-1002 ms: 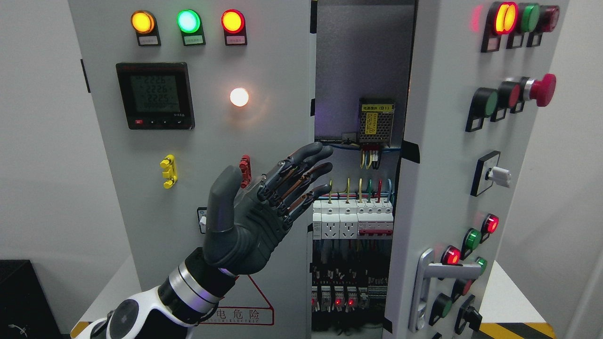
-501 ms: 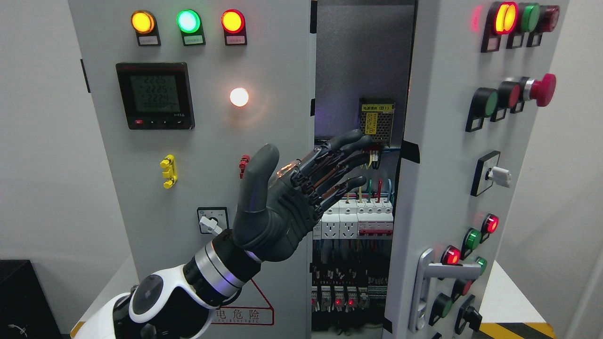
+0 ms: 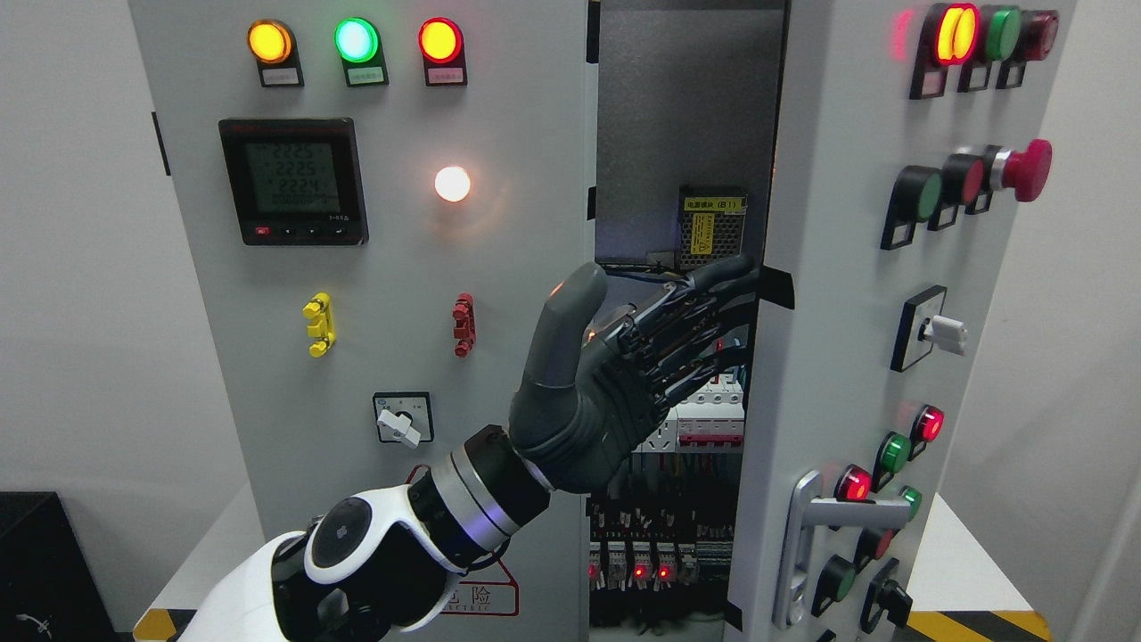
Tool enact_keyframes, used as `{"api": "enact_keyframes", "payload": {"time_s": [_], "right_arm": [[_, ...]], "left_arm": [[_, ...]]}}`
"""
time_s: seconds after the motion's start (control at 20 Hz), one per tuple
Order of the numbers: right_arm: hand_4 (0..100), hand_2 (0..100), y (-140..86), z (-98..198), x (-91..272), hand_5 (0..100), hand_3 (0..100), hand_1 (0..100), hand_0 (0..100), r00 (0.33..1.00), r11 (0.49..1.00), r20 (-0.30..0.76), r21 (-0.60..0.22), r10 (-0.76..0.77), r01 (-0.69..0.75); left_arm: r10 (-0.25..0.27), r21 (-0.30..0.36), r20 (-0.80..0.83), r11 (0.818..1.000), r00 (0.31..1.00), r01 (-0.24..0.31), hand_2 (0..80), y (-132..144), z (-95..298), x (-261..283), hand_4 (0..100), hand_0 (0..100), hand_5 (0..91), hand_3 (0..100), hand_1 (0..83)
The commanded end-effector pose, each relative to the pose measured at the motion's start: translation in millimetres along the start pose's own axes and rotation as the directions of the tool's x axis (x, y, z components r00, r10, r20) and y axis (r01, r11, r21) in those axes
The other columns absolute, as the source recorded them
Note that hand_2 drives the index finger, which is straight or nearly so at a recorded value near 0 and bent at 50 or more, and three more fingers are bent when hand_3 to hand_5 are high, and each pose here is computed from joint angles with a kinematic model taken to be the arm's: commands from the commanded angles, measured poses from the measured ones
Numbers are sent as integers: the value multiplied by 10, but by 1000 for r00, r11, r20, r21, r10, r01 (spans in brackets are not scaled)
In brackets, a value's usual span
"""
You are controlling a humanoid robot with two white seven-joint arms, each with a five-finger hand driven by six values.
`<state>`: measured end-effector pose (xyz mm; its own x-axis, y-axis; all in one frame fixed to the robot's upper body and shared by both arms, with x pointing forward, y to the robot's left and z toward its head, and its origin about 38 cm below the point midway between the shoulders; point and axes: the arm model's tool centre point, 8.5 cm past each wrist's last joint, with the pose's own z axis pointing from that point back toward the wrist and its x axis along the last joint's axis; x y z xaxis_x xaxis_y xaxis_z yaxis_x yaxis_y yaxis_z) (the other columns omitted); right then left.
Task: Open door with both hands
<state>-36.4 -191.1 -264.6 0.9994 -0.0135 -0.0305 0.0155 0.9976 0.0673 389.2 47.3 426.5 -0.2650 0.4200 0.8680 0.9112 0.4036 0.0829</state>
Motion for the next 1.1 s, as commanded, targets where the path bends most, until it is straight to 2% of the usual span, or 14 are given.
{"api": "enact_keyframes", "payload": {"time_s": [0.0, 0.3, 1.05], "right_arm": [[0, 0, 5, 0, 5, 0, 0, 0, 0, 999, 999, 0, 0, 49, -49], [0, 0, 5, 0, -2, 0, 0, 0, 0, 999, 999, -3, 0, 49, -49], [0, 0, 5, 0, -2, 0, 0, 0, 0, 999, 999, -3, 0, 49, -49]], "left_arm": [[13, -65, -50, 998, 999, -16, 0, -184, -218, -178, 0, 0, 0, 0, 0], [49, -83, -86, 995, 995, -56, 0, -232, -266, -190, 0, 0, 0, 0, 0], [24, -160, -93, 986, 995, -39, 0, -428, -446, -105, 0, 0, 0, 0, 0]]}}
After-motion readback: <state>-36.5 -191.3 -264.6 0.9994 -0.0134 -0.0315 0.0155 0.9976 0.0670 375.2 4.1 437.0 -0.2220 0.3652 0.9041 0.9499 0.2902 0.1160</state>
